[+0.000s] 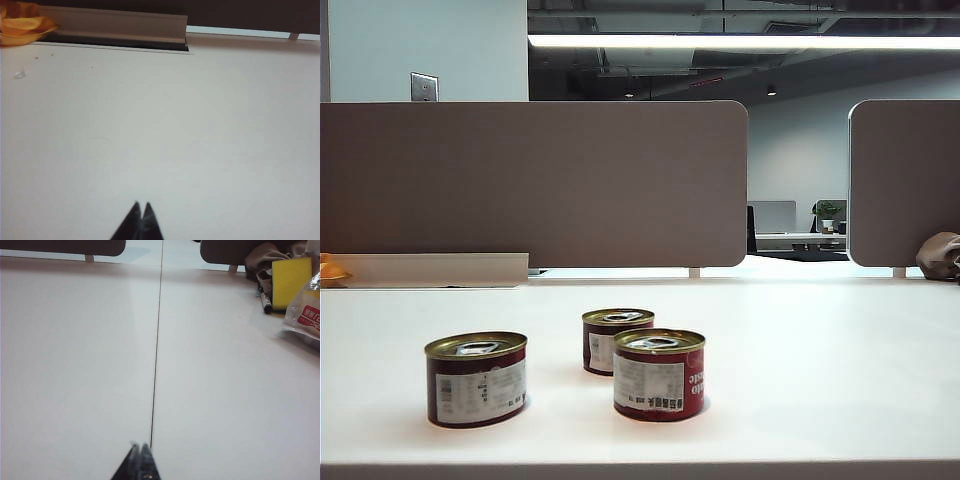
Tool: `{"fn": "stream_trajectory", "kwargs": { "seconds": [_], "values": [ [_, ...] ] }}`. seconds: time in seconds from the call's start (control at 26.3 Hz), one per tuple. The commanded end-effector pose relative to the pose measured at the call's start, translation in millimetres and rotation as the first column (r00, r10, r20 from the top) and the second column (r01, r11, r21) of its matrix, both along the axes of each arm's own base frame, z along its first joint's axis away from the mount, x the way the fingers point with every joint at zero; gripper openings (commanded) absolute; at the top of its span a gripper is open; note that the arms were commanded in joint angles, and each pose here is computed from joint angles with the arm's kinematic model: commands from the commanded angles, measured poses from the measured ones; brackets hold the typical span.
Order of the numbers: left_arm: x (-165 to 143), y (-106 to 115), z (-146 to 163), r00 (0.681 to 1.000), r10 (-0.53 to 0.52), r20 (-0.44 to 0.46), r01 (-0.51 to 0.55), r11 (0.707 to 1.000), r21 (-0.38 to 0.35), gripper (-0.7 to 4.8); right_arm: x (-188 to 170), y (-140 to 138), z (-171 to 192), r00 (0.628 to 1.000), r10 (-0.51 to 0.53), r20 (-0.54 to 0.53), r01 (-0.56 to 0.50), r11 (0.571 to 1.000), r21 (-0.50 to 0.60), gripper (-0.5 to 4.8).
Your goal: Pick up the cans one by one and stack them together.
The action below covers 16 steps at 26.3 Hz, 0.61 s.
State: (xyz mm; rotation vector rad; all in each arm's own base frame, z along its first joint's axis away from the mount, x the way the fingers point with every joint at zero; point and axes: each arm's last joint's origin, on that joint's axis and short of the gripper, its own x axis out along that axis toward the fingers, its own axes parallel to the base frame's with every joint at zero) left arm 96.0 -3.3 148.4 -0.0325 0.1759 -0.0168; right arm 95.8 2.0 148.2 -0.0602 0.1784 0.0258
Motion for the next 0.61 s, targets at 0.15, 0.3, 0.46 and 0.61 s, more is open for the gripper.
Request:
{"fn": "stream_trajectory", "kwargs": {
  "seconds": [0.15,0.3,0.46,0.61],
  "values": [
    [-0.1,0.2,-0.7,1.0,0.003,-0.008,-0.003,1.0,0.004,-0.05,0.3,-0.1,-2.1,1.0,-0.001,-0.005,0.001,1.0,-0.001,0.0],
    [-0.1,0.2,-0.7,1.0,0.003,-0.008,-0.003,1.0,0.004,-0.05,0.3,-0.1,-2.1,1.0,-0.001,-0.005,0.001,1.0,-0.002,0.0],
    [-0.1,0.2,-0.7,1.0,0.003,-0.008,-0.003,1.0,0.004,-0.05,0.3,-0.1,-2.1,1.0,-0.001,-0.004,0.001,1.0,-0.001,0.0],
    [-0.1,0.2,-0.7,1.0,0.002,-0.008,-0.002,1.0,-0.001,-0.05,0.3,0.2,-2.0,1.0,0.004,-0.004,-0.004,1.0,0.0,0.0]
  ]
}}
